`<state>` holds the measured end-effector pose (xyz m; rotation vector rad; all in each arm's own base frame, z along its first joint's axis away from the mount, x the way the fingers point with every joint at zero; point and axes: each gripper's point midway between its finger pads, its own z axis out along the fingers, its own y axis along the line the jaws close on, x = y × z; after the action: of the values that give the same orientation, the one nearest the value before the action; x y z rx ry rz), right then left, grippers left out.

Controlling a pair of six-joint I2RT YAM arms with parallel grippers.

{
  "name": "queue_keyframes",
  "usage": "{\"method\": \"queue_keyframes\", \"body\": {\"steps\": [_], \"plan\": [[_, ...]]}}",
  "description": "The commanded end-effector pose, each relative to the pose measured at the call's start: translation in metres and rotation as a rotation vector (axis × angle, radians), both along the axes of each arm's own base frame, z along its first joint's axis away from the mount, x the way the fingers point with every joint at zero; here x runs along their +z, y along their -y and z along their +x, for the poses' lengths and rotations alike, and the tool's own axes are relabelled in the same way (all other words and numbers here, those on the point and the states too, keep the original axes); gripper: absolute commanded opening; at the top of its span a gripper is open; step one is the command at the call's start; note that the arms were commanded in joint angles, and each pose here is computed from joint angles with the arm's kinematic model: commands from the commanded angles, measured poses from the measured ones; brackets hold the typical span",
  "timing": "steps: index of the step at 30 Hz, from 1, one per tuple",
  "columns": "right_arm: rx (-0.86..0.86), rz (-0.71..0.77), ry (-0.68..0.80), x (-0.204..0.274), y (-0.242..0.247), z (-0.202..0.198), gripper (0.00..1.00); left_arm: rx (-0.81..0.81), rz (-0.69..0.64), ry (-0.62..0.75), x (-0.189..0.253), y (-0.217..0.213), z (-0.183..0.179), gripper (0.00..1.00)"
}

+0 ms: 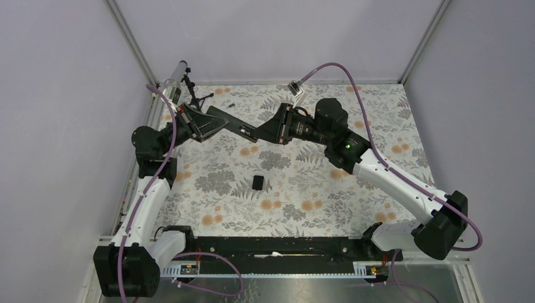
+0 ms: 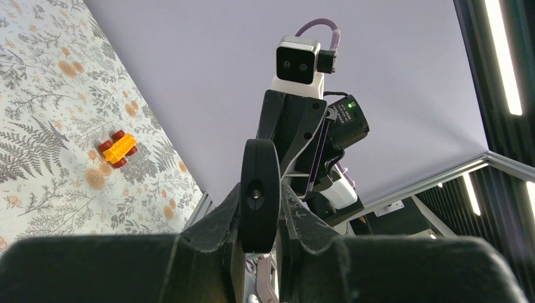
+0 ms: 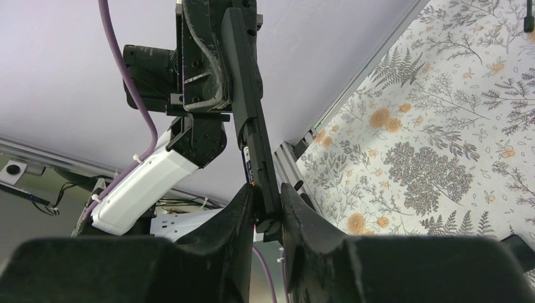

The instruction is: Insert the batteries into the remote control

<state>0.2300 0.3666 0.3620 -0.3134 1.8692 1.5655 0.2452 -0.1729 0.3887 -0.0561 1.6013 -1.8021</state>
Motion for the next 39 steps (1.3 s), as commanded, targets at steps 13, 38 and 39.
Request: {"method": "queue_keyframes", "body": {"steps": [13,38,39], "plan": [[0.033,0.016,0.087,0.017,0.004,-0.002,0.83,-0.013,0.024,0.137,0.021,0.002,-0.012,0.0],[0.478,-0.043,0.17,0.02,-0.04,-0.052,0.64,-0.134,0.193,0.393,0.003,0.01,-0.062,0.0],[0.486,-0.031,0.172,0.021,-0.041,-0.053,0.56,-0.131,0.194,0.393,0.003,0.01,-0.062,0.0]]}}
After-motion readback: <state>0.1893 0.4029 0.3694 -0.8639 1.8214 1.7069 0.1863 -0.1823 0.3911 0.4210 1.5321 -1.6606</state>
